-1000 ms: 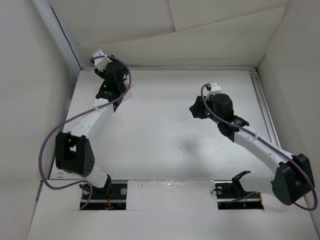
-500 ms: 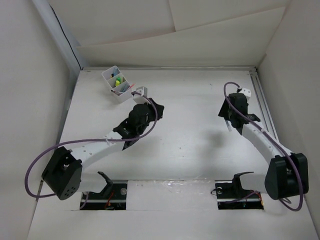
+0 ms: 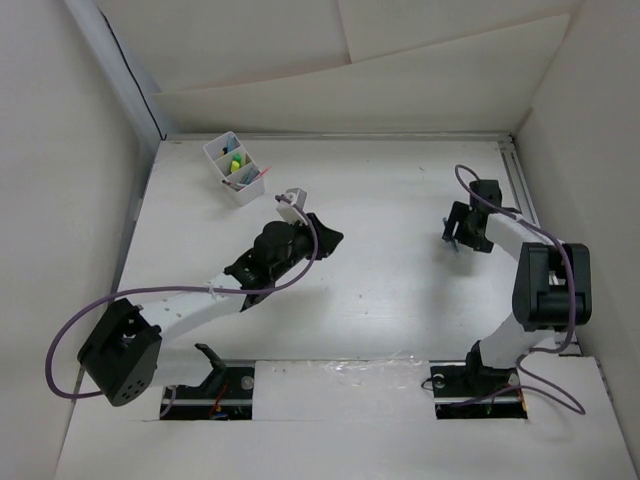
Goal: Sort the stationery into containers
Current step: Pick up the pen from the center of the board.
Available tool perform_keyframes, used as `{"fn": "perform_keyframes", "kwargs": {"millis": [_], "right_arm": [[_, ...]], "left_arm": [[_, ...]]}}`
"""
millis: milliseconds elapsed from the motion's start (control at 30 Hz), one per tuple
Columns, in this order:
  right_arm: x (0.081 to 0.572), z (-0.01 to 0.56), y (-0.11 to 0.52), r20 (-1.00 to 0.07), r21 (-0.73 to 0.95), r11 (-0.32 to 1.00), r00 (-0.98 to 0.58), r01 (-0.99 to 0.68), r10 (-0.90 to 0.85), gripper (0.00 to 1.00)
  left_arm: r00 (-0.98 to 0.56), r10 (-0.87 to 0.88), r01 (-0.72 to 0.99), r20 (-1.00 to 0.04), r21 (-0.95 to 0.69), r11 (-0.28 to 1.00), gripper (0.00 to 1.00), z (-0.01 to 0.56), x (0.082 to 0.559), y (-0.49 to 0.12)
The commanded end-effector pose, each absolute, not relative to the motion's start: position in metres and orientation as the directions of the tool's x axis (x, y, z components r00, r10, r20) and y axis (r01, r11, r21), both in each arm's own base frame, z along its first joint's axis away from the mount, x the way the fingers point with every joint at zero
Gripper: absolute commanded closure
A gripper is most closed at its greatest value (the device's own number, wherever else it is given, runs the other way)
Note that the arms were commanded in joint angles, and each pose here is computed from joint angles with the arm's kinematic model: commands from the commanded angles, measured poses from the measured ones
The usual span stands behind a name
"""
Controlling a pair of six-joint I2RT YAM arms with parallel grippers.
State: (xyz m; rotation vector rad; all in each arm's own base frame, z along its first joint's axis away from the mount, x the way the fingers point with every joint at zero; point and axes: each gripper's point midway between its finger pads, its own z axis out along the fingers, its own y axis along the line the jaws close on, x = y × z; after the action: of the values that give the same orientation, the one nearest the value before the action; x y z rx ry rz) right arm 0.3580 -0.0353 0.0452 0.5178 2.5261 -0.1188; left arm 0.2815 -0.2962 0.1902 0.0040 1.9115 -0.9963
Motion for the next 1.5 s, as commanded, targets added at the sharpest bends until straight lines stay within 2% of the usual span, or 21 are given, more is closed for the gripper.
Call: {"fn": "perform_keyframes", "kwargs": {"millis": [0,100,367,500,600,800,933,1033,1067,1100,1233,1467], "right_arm": [[0.37,0.051,-0.026,-0.529,0.056,0.947,-0.796,0.315,0.296,0.2],[0.367,0.048,-0.027,-0.522,0.049,0.95,-0.803,0.308,0.287,0.27],[0.36,0.025,-0.019,-0.46,0.03,0.956,-0.845,0.292,0.272,0.76],[0.357,0.02,-0.009,-0.44,-0.004,0.964,-0.866,0.265,0.236,0.92],[0.356,0.015,-0.006,-0.43,-0.052,0.964,-0.877,0.261,0.214,0.99],[0.36,0.029,0.0,-0.471,-0.097,0.963,-0.864,0.252,0.179,1.0],[0.368,0.096,0.036,-0.63,-0.029,0.985,-0.768,0.171,0.115,1.0],[0.36,0.125,0.087,-0.695,0.06,0.998,-0.718,-0.014,0.031,1.0],[0.36,0.145,0.104,-0.747,0.1,0.991,-0.664,-0.091,0.015,1.0],[0.35,0.152,0.135,-0.756,0.165,0.965,-0.654,-0.204,-0.01,1.0],[0.326,0.161,0.193,-0.791,0.243,0.881,-0.609,-0.407,-0.063,1.0],[0.297,0.167,0.252,-0.815,0.269,0.781,-0.565,-0.564,-0.127,1.0]], "left_arm": [[-0.523,-0.397,0.469,-0.754,-0.644,0.605,0.84,0.215,0.275,-0.304],[-0.531,-0.389,0.479,-0.753,-0.645,0.595,0.84,0.215,0.273,-0.306],[-0.524,-0.408,0.484,-0.747,-0.656,0.579,0.84,0.223,0.272,-0.297],[-0.511,-0.424,0.466,-0.748,-0.655,0.594,0.81,0.222,0.277,-0.288],[-0.522,-0.414,0.468,-0.746,-0.656,0.592,0.81,0.22,0.275,-0.289],[-0.521,-0.415,0.461,-0.746,-0.655,0.599,0.76,0.221,0.28,-0.291],[-0.522,-0.403,0.473,-0.752,-0.648,0.597,0.66,0.222,0.28,-0.294],[-0.516,-0.407,0.477,-0.753,-0.648,0.593,0.61,0.229,0.281,-0.295],[-0.523,-0.414,0.483,-0.745,-0.66,0.576,0.59,0.234,0.28,-0.298],[-0.543,-0.408,0.482,-0.734,-0.67,0.564,0.59,0.231,0.278,-0.301],[-0.56,-0.405,0.485,-0.722,-0.683,0.547,0.53,0.244,0.28,-0.306],[-0.571,-0.408,0.459,-0.712,-0.689,0.561,0.42,0.248,0.285,-0.307]]}}
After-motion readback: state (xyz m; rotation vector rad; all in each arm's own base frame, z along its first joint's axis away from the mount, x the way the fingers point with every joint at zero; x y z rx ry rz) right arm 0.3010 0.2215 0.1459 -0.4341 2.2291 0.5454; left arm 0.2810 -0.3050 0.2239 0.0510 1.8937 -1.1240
